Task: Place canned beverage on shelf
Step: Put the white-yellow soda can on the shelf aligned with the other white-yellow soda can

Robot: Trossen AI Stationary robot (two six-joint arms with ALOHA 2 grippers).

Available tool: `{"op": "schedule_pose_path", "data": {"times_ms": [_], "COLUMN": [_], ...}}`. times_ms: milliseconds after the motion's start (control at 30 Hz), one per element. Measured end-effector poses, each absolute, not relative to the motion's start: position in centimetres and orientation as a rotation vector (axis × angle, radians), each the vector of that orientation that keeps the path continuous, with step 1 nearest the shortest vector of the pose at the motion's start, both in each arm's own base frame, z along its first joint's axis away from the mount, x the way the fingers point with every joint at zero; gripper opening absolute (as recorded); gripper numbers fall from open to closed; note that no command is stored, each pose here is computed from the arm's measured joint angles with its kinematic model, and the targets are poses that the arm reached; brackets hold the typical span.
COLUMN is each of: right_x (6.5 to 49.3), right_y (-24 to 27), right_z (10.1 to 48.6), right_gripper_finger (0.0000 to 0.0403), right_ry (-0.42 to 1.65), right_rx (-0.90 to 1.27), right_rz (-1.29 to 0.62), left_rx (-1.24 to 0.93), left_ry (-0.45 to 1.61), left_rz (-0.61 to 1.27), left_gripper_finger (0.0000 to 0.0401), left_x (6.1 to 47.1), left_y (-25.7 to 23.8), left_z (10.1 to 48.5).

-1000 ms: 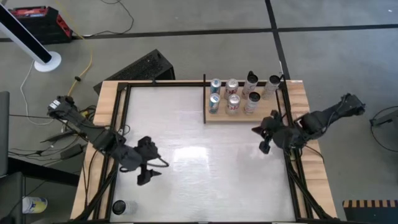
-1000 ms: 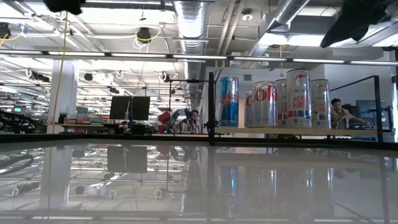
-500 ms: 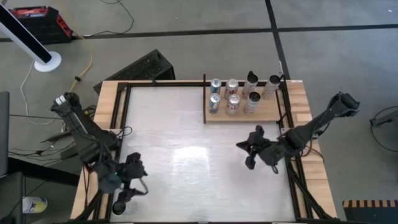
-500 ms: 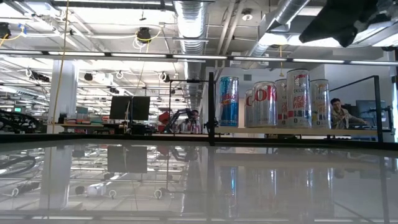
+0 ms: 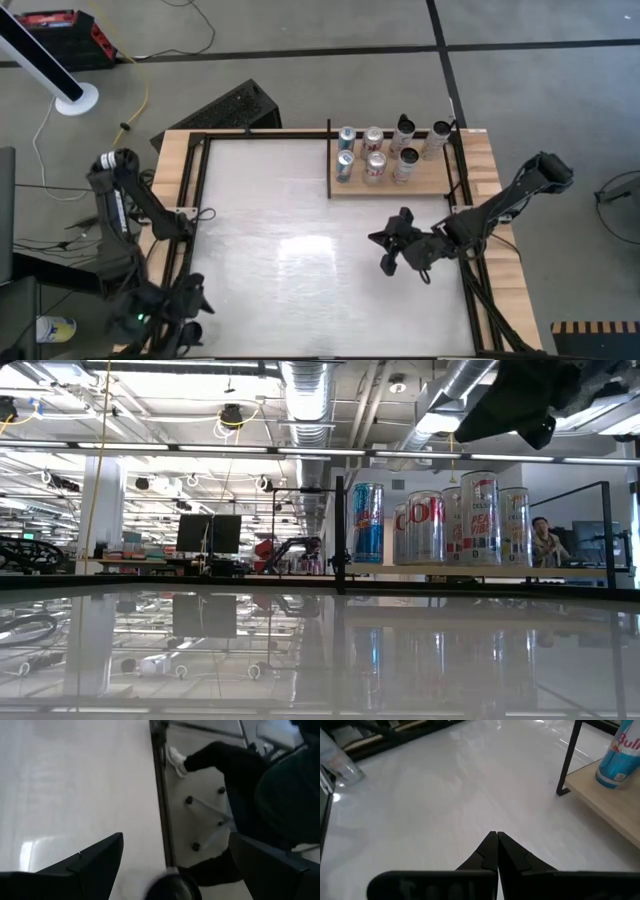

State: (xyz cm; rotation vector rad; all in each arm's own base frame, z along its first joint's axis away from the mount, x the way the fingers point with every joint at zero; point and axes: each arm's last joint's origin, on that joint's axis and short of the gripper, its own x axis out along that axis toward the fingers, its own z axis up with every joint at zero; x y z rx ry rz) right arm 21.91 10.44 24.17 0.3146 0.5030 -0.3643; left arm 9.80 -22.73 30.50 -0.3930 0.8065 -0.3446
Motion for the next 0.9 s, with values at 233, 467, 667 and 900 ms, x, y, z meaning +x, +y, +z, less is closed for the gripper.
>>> {"op": "schedule_pose_path", "data": {"times_ms": [233, 467, 667, 900], "right_x": [22.7, 23.2, 23.2, 23.2], "right_y": [9.5, 9.1, 9.1, 9.1], "right_z": [24.7, 25.0, 25.1, 25.1], "right_gripper_finger": [0.0024, 0.0024, 0.0024, 0.0024], "right_ry": [0.443, 0.392, 0.378, 0.368], "right_rx": [0.367, 0.397, 0.432, 0.446], "right_rz": [-0.394, -0.419, -0.426, -0.429], "left_rx": [-0.312, -0.199, -0.14, -0.06], "left_ry": [0.905, 0.914, 0.925, 0.948], "left_rz": [-0.342, -0.411, -0.443, -0.421], "left_gripper_finger": [0.0345, 0.0345, 0.0345, 0.0345], "left_x": [8.2, 7.4, 6.8, 7.1], "left_y": [-24.5, -24.8, -25.4, -26.4], "left_z": [28.4, 28.1, 27.5, 25.9]}}
